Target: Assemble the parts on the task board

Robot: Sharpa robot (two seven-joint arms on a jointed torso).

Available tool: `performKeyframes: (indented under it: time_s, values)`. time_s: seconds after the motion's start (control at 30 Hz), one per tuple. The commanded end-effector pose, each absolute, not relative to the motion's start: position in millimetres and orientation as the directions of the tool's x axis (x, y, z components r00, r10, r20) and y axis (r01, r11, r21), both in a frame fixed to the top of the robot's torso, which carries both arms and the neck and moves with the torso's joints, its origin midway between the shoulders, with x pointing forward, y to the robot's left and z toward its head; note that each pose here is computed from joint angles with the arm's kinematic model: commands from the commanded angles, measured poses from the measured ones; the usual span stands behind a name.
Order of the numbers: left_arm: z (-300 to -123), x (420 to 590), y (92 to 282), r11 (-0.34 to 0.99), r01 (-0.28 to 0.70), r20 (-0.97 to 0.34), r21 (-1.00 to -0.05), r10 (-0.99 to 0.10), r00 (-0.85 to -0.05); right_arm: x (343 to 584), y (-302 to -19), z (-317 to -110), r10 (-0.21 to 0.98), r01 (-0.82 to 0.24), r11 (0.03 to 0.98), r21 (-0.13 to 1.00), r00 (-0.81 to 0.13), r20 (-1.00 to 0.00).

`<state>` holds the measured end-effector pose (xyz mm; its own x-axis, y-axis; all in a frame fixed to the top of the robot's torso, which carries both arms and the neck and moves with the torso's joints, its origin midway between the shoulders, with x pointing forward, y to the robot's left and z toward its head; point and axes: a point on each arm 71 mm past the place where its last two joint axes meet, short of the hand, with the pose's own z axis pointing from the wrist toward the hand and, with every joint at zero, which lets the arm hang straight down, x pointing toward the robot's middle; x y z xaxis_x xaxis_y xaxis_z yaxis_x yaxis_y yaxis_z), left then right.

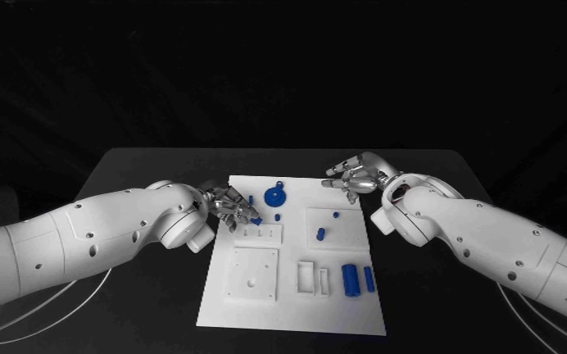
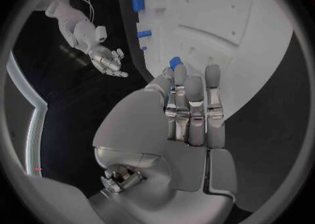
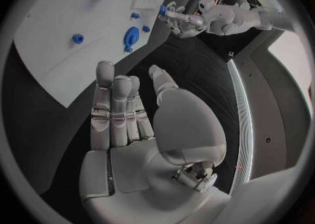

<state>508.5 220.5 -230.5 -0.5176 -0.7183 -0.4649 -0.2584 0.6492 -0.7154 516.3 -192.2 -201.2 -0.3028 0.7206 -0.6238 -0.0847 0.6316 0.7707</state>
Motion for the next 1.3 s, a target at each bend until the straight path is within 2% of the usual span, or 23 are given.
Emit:
performKeyframes:
  time_s: [0.03, 0.37, 0.7, 1.1, 1.3]
  values:
    - [-230.2, 507.5, 218.4, 0.505, -0.357, -0.309, -0.786, -0.820, -0.481, 509.9, -177.2, -193.2, 0.621, -0.245, 0.692, 0.679, -0.277, -0.733]
    - [-231.0, 506.5, 220.0, 0.401, -0.433, -0.203, -0.807, -0.878, -0.433, 488.7, -139.5, -188.7, 0.452, -0.419, 0.759, 0.498, -0.211, -0.867]
    - [-230.9, 506.5, 220.5, 0.379, -0.444, -0.186, -0.812, -0.889, -0.418, 470.8, -102.7, -199.7, 0.370, -0.475, 0.770, 0.426, -0.212, -0.905]
    - [-226.9, 508.5, 222.7, 0.444, -0.361, -0.281, -0.820, -0.862, -0.423, 464.3, -90.5, -203.3, 0.336, -0.479, 0.782, 0.399, -0.214, -0.917]
    - [-222.4, 509.2, 219.5, 0.499, -0.269, -0.359, -0.824, -0.826, -0.434, 462.8, -88.0, -205.2, 0.325, -0.473, 0.787, 0.395, -0.225, -0.918]
